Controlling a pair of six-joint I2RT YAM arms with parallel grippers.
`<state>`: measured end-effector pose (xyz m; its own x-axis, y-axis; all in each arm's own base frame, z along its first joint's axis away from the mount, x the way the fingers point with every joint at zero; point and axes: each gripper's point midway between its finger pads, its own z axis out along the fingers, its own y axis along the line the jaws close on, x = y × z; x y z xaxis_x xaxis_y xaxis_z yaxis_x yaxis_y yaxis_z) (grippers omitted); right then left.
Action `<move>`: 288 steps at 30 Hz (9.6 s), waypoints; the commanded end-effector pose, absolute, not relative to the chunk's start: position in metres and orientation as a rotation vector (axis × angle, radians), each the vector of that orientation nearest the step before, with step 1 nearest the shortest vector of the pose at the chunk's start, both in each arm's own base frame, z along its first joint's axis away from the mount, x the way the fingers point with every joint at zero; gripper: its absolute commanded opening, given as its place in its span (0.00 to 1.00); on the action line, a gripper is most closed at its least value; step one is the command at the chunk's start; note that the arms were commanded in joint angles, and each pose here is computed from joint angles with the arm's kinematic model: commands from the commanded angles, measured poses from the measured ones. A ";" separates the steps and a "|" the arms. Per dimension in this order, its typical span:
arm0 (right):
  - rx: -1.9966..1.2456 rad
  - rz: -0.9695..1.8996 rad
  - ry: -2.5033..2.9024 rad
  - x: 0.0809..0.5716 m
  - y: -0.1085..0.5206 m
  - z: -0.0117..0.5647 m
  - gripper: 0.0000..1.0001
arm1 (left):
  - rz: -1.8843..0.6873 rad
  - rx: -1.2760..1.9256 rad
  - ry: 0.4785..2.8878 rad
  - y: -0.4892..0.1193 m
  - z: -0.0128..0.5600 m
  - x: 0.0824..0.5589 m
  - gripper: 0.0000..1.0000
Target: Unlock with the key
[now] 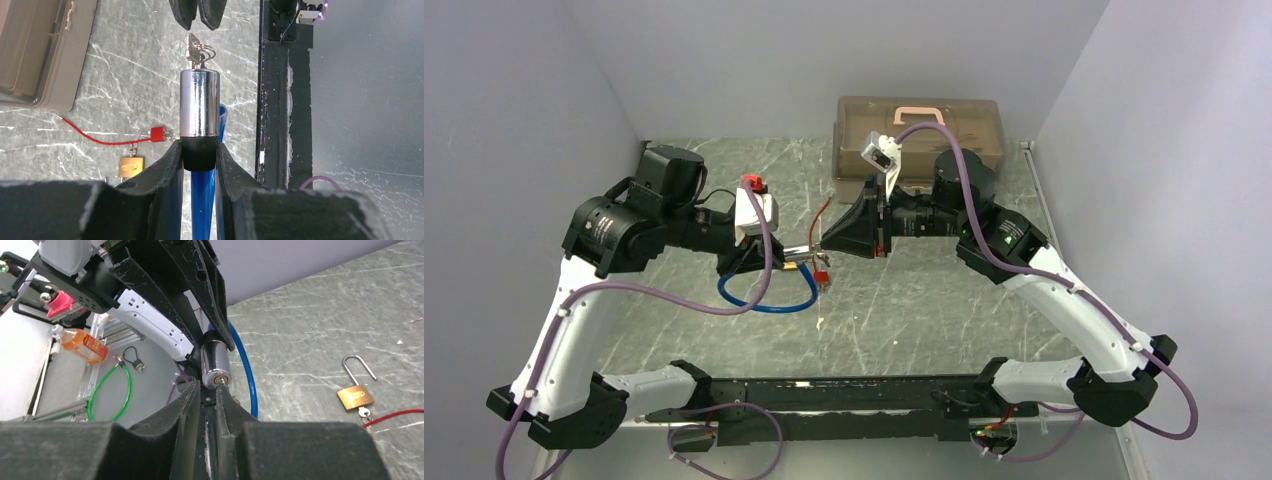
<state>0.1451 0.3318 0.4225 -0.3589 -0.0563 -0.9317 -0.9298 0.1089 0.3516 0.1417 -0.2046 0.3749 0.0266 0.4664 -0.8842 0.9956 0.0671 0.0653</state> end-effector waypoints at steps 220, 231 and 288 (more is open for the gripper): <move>-0.010 0.622 2.126 0.271 0.189 0.295 1.00 | -1.017 1.423 2.305 -0.306 0.060 0.215 0.17; 0.083 0.549 2.135 0.270 0.168 0.278 1.00 | -1.224 1.397 2.272 -0.338 0.073 0.212 0.99; 0.478 -0.437 1.679 0.363 -0.055 0.111 1.00 | -0.482 0.001 1.810 0.014 0.142 0.401 0.99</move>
<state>0.3558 -0.0489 0.0886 -0.2676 0.0862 -0.9597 0.5237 0.8490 -0.0698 0.3830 0.0215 0.1083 -0.3916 -0.2612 -0.8823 0.1622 0.9243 -0.3456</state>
